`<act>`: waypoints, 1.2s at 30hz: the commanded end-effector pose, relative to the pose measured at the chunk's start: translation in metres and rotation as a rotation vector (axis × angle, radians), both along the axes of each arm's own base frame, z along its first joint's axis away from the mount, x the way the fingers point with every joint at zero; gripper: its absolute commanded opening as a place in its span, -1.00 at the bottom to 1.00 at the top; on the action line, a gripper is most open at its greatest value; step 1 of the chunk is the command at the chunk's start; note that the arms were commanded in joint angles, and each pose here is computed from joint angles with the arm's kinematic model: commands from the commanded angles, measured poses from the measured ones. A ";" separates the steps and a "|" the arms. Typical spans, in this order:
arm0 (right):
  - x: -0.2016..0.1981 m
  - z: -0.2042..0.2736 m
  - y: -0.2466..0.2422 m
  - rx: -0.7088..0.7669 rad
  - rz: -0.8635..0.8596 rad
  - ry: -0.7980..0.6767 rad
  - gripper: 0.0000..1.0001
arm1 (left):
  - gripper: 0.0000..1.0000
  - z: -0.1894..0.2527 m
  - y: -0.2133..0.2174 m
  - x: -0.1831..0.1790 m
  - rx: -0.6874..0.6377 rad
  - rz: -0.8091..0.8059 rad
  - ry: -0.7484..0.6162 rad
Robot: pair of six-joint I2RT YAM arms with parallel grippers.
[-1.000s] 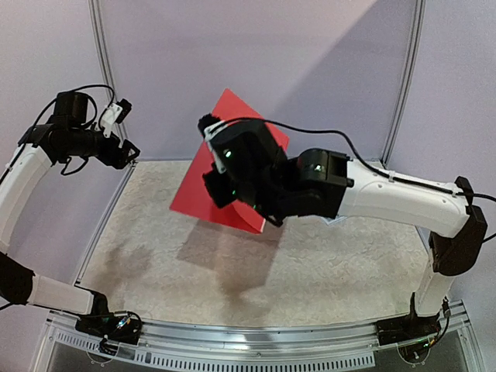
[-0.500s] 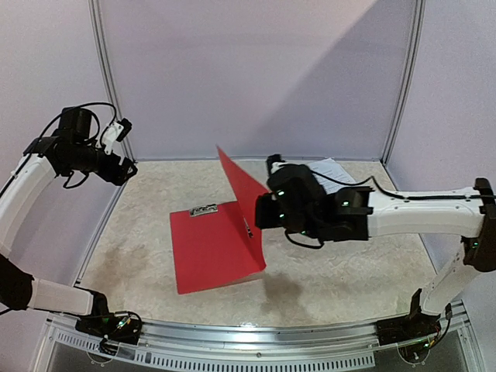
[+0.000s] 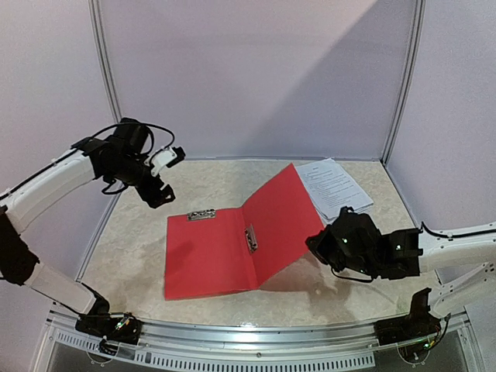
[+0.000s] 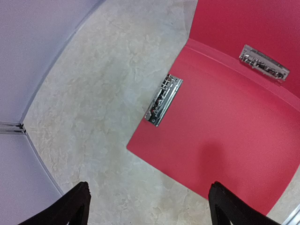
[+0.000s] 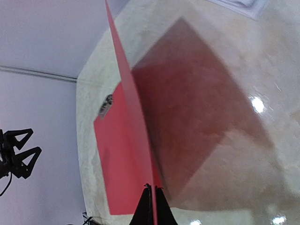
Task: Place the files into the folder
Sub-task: Open the folder at the center of the board, then hold the folder at the center of the board.
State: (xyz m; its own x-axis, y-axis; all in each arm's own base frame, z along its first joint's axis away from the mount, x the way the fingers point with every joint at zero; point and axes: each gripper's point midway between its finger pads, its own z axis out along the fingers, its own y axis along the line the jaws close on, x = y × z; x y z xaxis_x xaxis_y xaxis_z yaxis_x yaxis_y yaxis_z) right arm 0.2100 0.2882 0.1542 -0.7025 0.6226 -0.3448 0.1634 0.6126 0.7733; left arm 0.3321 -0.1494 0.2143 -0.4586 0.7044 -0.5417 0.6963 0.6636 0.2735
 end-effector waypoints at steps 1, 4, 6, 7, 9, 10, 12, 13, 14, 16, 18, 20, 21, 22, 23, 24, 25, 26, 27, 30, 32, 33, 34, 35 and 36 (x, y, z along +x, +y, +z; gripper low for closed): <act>-0.033 -0.059 -0.038 0.039 -0.103 0.236 -0.94 | 0.77 -0.047 -0.027 0.002 0.123 -0.096 0.058; -0.041 -0.070 -0.066 0.000 -0.158 0.267 -0.55 | 0.76 -0.065 -0.052 0.007 0.178 -0.185 0.057; -0.045 -0.078 -0.093 -0.077 -0.200 0.287 -0.34 | 0.76 -0.068 -0.072 0.012 0.197 -0.236 0.050; -0.047 -0.079 -0.105 -0.110 -0.212 0.288 -0.30 | 0.76 -0.069 -0.082 0.014 0.200 -0.256 0.052; -0.049 -0.071 -0.128 -0.165 -0.227 0.268 -0.16 | 0.76 -0.072 -0.097 0.018 0.197 -0.280 0.064; -0.050 -0.064 -0.141 -0.195 -0.235 0.259 -0.11 | 0.76 -0.075 -0.102 0.020 0.193 -0.285 0.075; -0.049 -0.036 -0.163 -0.256 -0.244 0.217 -0.02 | 0.75 -0.082 -0.110 0.025 0.179 -0.291 0.084; -0.048 -0.020 -0.175 -0.295 -0.248 0.193 -0.01 | 0.75 -0.088 -0.112 0.026 0.176 -0.295 0.088; -0.046 0.002 -0.184 -0.338 -0.233 0.150 -0.02 | 0.75 -0.091 -0.115 0.027 0.169 -0.304 0.090; -0.038 0.050 -0.191 -0.401 -0.203 0.055 -0.04 | 0.75 -0.098 -0.127 0.028 0.154 -0.332 0.103; -0.028 0.093 -0.178 -0.474 -0.112 -0.033 -0.06 | 0.75 -0.099 -0.142 0.030 0.136 -0.362 0.113; -0.015 0.124 -0.133 -0.517 0.055 -0.094 -0.06 | 0.74 -0.098 -0.157 0.035 0.109 -0.380 0.131; -0.009 0.132 -0.098 -0.546 0.204 -0.129 -0.07 | 0.74 -0.099 -0.161 0.040 0.103 -0.379 0.136; -0.005 0.133 -0.054 -0.520 0.338 -0.138 -0.08 | 0.72 -0.100 -0.167 0.046 0.099 -0.378 0.131; -0.006 0.143 -0.017 -0.465 0.479 -0.185 -0.13 | 0.71 -0.102 -0.174 0.050 0.089 -0.386 0.136; -0.004 0.146 0.018 -0.404 0.570 -0.211 -0.19 | 0.70 -0.103 -0.183 0.052 0.067 -0.401 0.142; -0.003 0.152 0.044 -0.341 0.643 -0.240 -0.28 | 0.70 -0.106 -0.192 0.052 0.052 -0.421 0.161; 0.000 0.144 0.068 -0.289 0.706 -0.222 -0.35 | 0.70 -0.108 -0.201 0.053 0.041 -0.434 0.172; 0.004 0.145 0.083 -0.229 0.735 -0.227 -0.40 | 0.70 -0.110 -0.208 0.056 0.037 -0.439 0.180; 0.012 0.116 0.099 -0.192 0.765 -0.152 -0.53 | 0.69 -0.121 -0.220 0.065 0.039 -0.446 0.205; 0.013 0.097 0.098 -0.220 0.765 -0.117 -0.56 | 0.69 -0.129 -0.225 0.072 0.055 -0.452 0.207; 0.014 0.088 0.096 -0.230 0.763 -0.098 -0.56 | 0.69 -0.134 -0.228 0.075 0.065 -0.450 0.209; 0.015 0.077 0.093 -0.238 0.757 -0.073 -0.57 | 0.69 -0.135 -0.231 0.080 0.072 -0.447 0.201; 0.018 0.065 0.089 -0.241 0.739 -0.044 -0.57 | 0.69 -0.139 -0.232 0.086 0.084 -0.438 0.198; 0.019 0.043 0.081 -0.255 0.720 0.004 -0.56 | 0.69 -0.143 -0.231 0.090 0.096 -0.427 0.194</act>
